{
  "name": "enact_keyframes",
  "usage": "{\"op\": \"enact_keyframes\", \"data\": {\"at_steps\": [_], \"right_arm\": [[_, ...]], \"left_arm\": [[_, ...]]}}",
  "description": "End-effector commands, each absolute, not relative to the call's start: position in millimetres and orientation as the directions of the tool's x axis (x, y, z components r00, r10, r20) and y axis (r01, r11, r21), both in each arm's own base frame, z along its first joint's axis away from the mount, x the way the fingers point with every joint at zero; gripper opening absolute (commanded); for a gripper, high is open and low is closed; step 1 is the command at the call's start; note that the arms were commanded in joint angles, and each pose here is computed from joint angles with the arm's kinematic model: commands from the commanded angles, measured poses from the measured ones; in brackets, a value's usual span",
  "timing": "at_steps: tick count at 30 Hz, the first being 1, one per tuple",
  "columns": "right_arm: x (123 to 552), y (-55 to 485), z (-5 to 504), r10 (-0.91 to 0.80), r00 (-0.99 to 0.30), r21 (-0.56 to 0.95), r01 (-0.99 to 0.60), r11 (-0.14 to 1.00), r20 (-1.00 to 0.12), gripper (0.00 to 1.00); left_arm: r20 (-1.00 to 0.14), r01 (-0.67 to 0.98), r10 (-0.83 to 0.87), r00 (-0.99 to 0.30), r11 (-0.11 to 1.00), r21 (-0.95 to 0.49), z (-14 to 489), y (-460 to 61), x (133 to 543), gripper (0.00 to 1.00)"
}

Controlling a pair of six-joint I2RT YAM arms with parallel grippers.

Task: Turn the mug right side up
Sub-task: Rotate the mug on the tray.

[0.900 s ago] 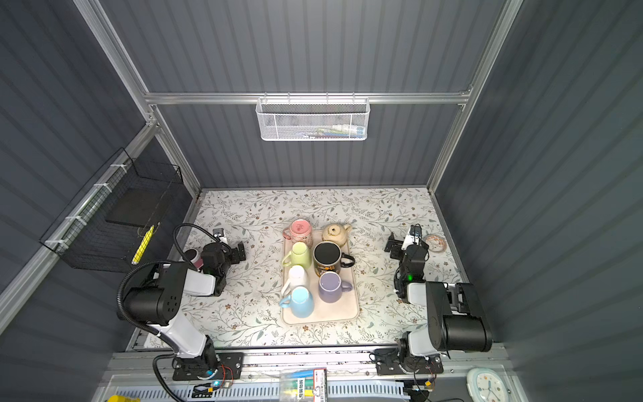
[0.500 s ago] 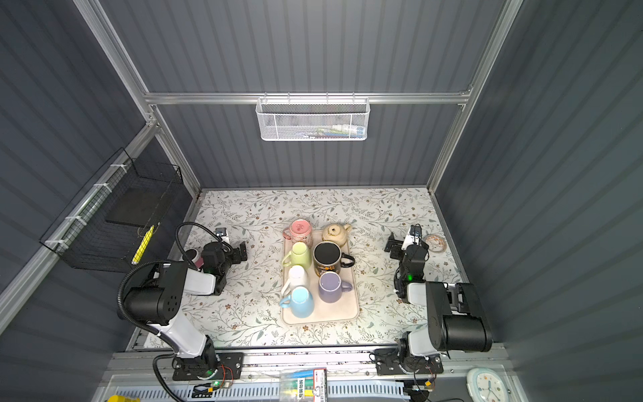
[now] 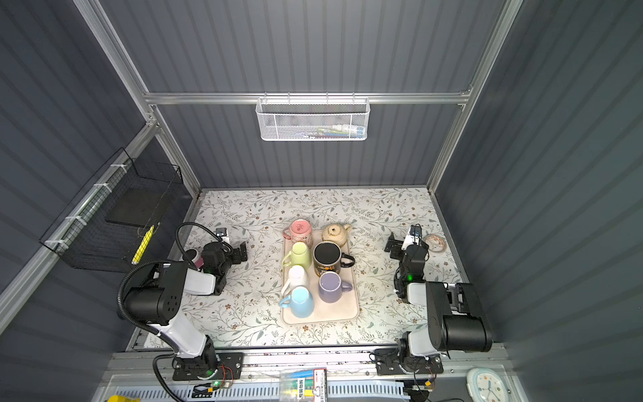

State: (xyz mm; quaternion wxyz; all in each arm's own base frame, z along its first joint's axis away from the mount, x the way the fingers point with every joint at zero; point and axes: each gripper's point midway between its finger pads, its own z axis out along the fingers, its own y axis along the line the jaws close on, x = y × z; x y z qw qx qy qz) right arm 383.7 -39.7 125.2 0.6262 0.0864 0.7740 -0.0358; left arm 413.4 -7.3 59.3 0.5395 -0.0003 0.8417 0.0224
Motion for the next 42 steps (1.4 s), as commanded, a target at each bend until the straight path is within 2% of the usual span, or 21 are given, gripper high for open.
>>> {"op": "enact_keyframes", "data": {"at_steps": [1, 5, 8, 11, 16, 20, 26, 31, 34, 39, 42], "right_arm": [[382.6, -35.7, 124.0, 0.086, -0.210, 0.054, 0.153, 0.987, -0.974, 0.99], [373.8, -40.6, 141.0, 0.101, -0.224, 0.059, 0.188, 0.980, -0.969, 0.99], [367.7, -46.0, 161.8, 0.126, -0.211, 0.077, 0.227, 0.971, -0.969, 0.99], [363.3, -39.2, 185.2, 0.153, -0.197, 0.113, 0.200, 0.973, -0.968, 0.99], [360.7, -1.1, 212.9, 0.163, -0.264, 0.156, 0.049, 0.987, -0.951, 0.99], [356.4, 42.5, 227.9, 0.106, -0.338, 0.153, -0.114, 0.982, -0.935, 0.98], [349.4, 110.7, 256.2, -0.081, -0.430, 0.101, -0.385, 0.917, -0.899, 0.96], [352.9, 144.4, 272.2, -0.220, -0.473, 0.054, -0.499, 0.865, -0.853, 0.93], [359.5, 149.6, 277.2, -0.230, -0.480, 0.062, -0.517, 0.854, -0.847, 0.93], [367.3, 160.8, 277.3, -0.200, -0.458, 0.097, -0.546, 0.832, -0.866, 0.92], [365.6, 170.3, 275.3, -0.162, -0.443, 0.142, -0.576, 0.805, -0.882, 0.92]], "left_arm": [[-0.911, -0.003, 0.048, -0.410, 0.999, 0.054, 62.3, -11.0, 419.0, 1.00], [-0.885, -0.027, 0.042, -0.463, 0.998, 0.062, 78.7, -7.2, 429.7, 1.00], [-0.876, 0.025, 0.062, -0.478, 0.998, 0.058, 102.5, -16.0, 435.0, 1.00], [-0.871, 0.067, 0.034, -0.490, 0.998, 0.002, 137.2, -27.1, 437.2, 1.00], [-0.876, 0.171, 0.047, -0.480, 0.984, -0.041, 193.2, -63.4, 427.9, 1.00], [-0.879, 0.176, 0.050, -0.474, 0.984, -0.039, 225.6, -90.9, 415.9, 1.00], [-0.857, 0.126, -0.017, -0.515, 0.988, -0.095, 239.7, -96.5, 405.3, 1.00], [-0.834, 0.140, -0.017, -0.551, 0.984, -0.112, 244.2, -101.4, 403.1, 0.97], [-0.820, 0.262, 0.046, -0.570, 0.957, -0.128, 241.0, -124.0, 408.3, 0.88], [-0.770, 0.501, 0.256, -0.584, 0.860, -0.094, 205.1, -160.9, 417.4, 0.87], [-0.779, 0.655, 0.376, -0.502, 0.753, -0.059, 197.7, -182.1, 420.1, 0.89]]}}
